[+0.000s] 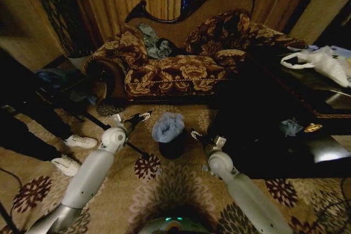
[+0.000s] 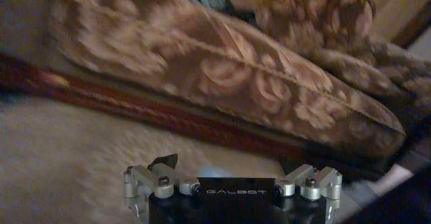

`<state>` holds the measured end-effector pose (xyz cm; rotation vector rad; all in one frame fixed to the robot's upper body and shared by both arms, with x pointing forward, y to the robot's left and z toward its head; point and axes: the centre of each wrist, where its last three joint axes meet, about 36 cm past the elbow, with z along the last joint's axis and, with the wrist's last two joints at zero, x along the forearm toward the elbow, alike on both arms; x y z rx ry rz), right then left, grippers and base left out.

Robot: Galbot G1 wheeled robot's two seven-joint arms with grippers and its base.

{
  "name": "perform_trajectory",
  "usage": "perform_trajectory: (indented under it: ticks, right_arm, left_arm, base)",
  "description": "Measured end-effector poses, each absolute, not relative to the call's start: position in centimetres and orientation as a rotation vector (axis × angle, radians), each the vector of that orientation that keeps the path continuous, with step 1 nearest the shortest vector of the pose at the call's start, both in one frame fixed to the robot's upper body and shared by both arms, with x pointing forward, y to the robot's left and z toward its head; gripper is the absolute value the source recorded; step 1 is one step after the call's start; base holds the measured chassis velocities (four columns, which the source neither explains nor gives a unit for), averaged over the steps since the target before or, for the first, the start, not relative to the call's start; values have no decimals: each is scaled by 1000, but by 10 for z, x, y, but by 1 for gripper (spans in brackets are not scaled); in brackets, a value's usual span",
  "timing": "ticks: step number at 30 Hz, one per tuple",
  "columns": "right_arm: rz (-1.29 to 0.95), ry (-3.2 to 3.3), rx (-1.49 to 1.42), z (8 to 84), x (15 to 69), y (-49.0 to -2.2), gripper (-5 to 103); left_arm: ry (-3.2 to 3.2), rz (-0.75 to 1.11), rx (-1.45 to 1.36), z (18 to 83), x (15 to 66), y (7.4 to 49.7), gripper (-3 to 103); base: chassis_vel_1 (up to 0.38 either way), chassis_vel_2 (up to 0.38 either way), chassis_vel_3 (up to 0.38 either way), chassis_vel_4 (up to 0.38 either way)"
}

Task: Place a garbage bag over the trash bin.

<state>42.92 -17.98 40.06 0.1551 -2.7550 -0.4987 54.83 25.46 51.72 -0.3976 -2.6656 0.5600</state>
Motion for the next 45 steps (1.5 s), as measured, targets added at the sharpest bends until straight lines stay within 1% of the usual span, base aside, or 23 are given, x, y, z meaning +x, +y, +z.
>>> perform_trajectory:
  ticks: [1,2,4,5,7,8,11,12,15,16,19,21,24,25,26,28,31,37,38,40,41,45]
  right_arm:
    - [-506,-2762,145,399,426,-179,100]
    - [-506,-2762,145,399,426,-179,100]
    - [-502,-2779,121,399,423,-181,100]
    - [-502,-2779,121,399,423,-181,100]
    - [-493,-2804,98,401,421,-186,100]
    - [-493,-2804,98,401,421,-186,100]
    - [-513,-2825,70,410,417,-194,100]
    - [-513,-2825,70,410,417,-194,100]
    - [-524,-2842,23,415,412,-209,100]
    - [-524,-2842,23,415,412,-209,100]
    - [-511,-2841,-11,415,408,-222,100]
    - [-505,-2842,-14,415,409,-225,100]
    - [-496,-2842,-21,416,412,-230,100]
    - [-496,-2842,-21,416,412,-230,100]
    - [-501,-2839,-20,417,415,-230,100]
    - [-502,-2836,-21,417,416,-230,100]
    - [-493,-2830,-37,413,424,-229,100]
    - [-488,-2819,-45,404,431,-223,100]
    - [-487,-2819,-42,403,432,-221,100]
    - [-485,-2817,-38,402,433,-218,100]
    - [-481,-2817,-31,402,435,-215,100]
    - [-476,-2814,-27,401,437,-210,100]
  left_arm:
    - [-2620,557,-416,520,560,232,100]
    - [-2620,557,-416,520,560,232,100]
    - [-2568,529,-469,521,583,196,100]
    - [-2568,529,-469,521,583,196,100]
    - [-2515,532,-522,524,608,173,100]
    - [-2515,532,-522,524,608,173,100]
    - [-2452,544,-535,525,625,150,100]
    - [-2452,544,-535,525,625,150,100]
    - [-2390,541,-452,517,620,114,100]
    - [-2390,541,-452,517,620,114,100]
    - [-2346,489,-305,515,585,65,100]
    - [-2343,476,-286,516,579,59,100]
    - [-2364,377,-240,508,566,49,100]
    - [-2364,377,-240,508,566,49,100]
    - [-2388,313,-226,502,564,49,100]
    - [-2397,279,-220,498,564,50,100]
    - [-2415,167,-190,481,560,56,100]
    - [-2430,68,-213,462,558,62,100]
    - [-2431,51,-228,458,556,62,103]
    - [-2431,41,-242,456,555,62,103]
    - [-2426,30,-260,451,555,63,98]
    - [-2422,1,-298,442,554,64,96]
  base:
    - [0,0,0,0]
    - [0,0,0,0]
    - [0,0,0,0]
    - [0,0,0,0]
    - [0,0,0,0]
    - [0,0,0,0]
    - [0,0,0,0]
    - [0,0,0,0]
    - [0,0,0,0]
    - [0,0,0,0]
    - [0,0,0,0]
    - [0,0,0,0]
    - [0,0,0,0]
    - [0,0,0,0]
    - [0,0,0,0]
    - [0,0,0,0]
    - [0,0,0,0]
    - [0,0,0,0]
    - [0,0,0,0]
    - [0,0,0,0]
    - [0,0,0,0]
    - [0,0,0,0]
